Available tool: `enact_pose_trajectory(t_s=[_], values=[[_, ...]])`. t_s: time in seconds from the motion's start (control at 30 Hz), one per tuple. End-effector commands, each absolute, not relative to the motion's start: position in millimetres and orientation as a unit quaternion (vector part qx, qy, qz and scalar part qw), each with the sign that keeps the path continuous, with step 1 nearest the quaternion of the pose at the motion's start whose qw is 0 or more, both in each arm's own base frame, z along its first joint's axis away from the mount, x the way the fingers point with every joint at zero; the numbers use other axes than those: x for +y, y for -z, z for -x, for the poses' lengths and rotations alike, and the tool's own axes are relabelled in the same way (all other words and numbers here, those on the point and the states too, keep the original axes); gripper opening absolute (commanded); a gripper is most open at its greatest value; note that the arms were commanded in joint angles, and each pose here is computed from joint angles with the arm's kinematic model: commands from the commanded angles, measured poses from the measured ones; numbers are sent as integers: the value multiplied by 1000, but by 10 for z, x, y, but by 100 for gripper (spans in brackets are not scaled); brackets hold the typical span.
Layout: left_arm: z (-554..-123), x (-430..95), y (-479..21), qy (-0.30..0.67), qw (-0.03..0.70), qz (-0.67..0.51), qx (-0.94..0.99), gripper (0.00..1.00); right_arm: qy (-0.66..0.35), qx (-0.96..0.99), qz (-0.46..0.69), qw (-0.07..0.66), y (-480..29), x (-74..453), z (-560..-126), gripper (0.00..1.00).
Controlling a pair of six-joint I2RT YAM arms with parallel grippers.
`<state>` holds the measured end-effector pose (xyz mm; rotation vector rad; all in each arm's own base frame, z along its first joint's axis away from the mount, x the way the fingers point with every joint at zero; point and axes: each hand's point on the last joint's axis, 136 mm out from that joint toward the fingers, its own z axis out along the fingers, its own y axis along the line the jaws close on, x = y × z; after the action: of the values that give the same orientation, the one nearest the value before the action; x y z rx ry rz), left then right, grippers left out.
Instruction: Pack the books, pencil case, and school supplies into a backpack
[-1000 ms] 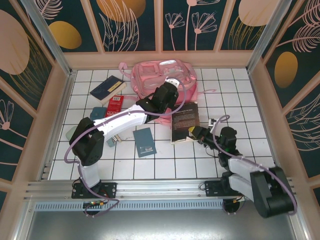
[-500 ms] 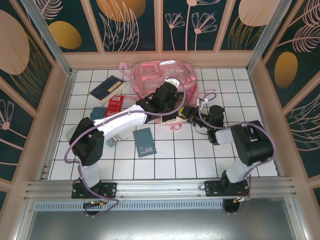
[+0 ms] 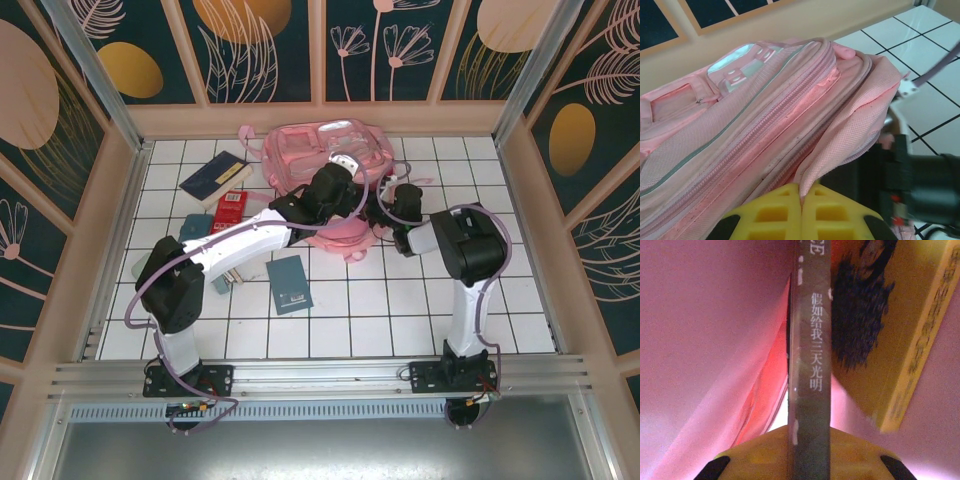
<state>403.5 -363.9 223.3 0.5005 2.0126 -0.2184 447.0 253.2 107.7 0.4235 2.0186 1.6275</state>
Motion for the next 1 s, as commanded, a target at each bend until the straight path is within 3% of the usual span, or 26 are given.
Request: enact_pose_trajectory(t_s=[0.0, 0.4, 0.77, 0.97], values=[[-3987, -3729, -2932, 157, 553, -179, 798, 0, -597, 720, -157, 317, -1327, 2565, -4745, 0], [-3945, -3778, -2991, 183, 549, -175, 797, 0, -557, 688, -306, 350, -1018, 2433, -5137, 0], [-3886, -3836, -2904, 204, 533, -176, 802, 0, -564, 656, -332, 376, -1300, 2593, -5385, 0], [-3889, -3838, -2890, 202, 534, -175, 802, 0, -553, 692, -308, 347, -1081, 2807, -5460, 19]])
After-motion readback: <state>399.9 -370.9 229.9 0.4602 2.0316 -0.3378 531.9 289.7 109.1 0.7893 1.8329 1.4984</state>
